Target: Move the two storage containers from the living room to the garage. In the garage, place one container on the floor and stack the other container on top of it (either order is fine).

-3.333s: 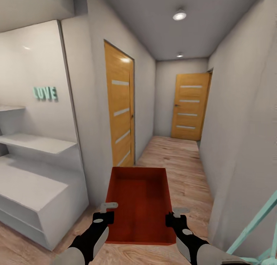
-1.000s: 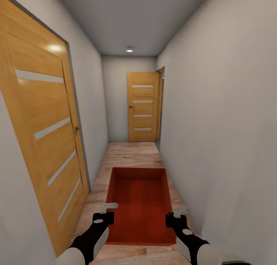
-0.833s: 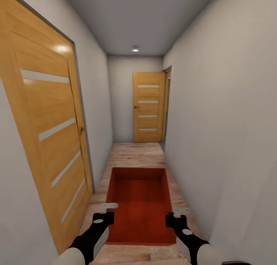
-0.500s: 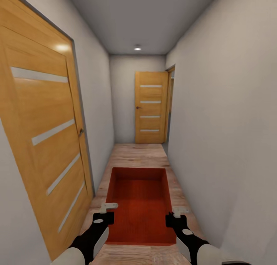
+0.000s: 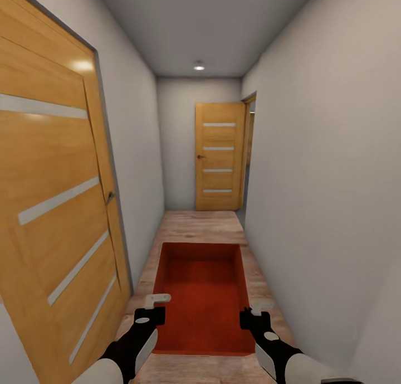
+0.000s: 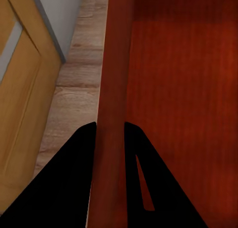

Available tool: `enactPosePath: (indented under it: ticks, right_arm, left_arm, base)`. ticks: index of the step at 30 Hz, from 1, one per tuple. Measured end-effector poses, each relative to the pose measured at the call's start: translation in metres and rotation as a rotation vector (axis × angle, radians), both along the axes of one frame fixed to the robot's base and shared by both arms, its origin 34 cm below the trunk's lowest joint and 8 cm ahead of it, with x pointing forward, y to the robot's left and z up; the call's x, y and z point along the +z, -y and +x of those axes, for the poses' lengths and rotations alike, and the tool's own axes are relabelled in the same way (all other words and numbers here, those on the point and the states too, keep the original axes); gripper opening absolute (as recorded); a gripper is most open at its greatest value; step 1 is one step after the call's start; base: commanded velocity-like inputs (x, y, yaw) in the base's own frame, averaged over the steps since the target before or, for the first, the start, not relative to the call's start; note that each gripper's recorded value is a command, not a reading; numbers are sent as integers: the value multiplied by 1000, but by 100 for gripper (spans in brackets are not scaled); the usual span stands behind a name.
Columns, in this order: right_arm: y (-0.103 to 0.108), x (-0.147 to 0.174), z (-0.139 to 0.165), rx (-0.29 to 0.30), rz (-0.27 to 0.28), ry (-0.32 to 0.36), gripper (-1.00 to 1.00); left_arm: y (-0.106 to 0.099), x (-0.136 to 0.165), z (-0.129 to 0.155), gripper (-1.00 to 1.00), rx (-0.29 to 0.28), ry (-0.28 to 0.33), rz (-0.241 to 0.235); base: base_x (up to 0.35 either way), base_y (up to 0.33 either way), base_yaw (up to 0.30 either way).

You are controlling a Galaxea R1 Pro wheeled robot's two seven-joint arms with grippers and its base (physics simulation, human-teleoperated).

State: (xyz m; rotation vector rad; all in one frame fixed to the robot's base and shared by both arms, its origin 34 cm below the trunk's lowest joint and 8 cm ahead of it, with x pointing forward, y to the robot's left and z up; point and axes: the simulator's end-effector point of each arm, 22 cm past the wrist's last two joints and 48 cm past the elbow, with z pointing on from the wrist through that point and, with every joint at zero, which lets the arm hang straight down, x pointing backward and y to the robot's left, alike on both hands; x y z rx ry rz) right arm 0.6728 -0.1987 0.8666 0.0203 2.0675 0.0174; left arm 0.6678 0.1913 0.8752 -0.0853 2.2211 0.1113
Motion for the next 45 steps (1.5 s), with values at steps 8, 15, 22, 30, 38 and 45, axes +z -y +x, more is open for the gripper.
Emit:
enactPosePath:
  ticks: [8, 15, 22, 30, 38, 45]
  right_arm:
    - [0, -1, 0, 1, -1, -4, -100]
    - [0, -1, 0, 1, -1, -4, -100]
    - [0, 0, 0, 0, 0, -1, -100]
    - [0, 0, 0, 0, 1, 1, -100]
    - [0, 0, 0, 0, 0, -1, -100]
    - [0, 0, 0, 0, 0, 0, -100]
  left_arm:
    - [0, -1, -1, -100, 1, -4, -1]
    - [0, -1, -1, -100, 2, -4, -1]
    - [0, 0, 0, -100, 0, -1, 0]
    - [0, 0, 0, -100, -1, 1, 1]
    - [0, 0, 0, -100, 0, -1, 0]
    - [0, 0, 0, -100, 0, 0, 0]
  base:
    - [322, 0, 0]
    - [322, 0, 0]
    - [322, 0, 0]
    - [322, 0, 0]
    - [322, 0, 0]
    - [322, 0, 0]
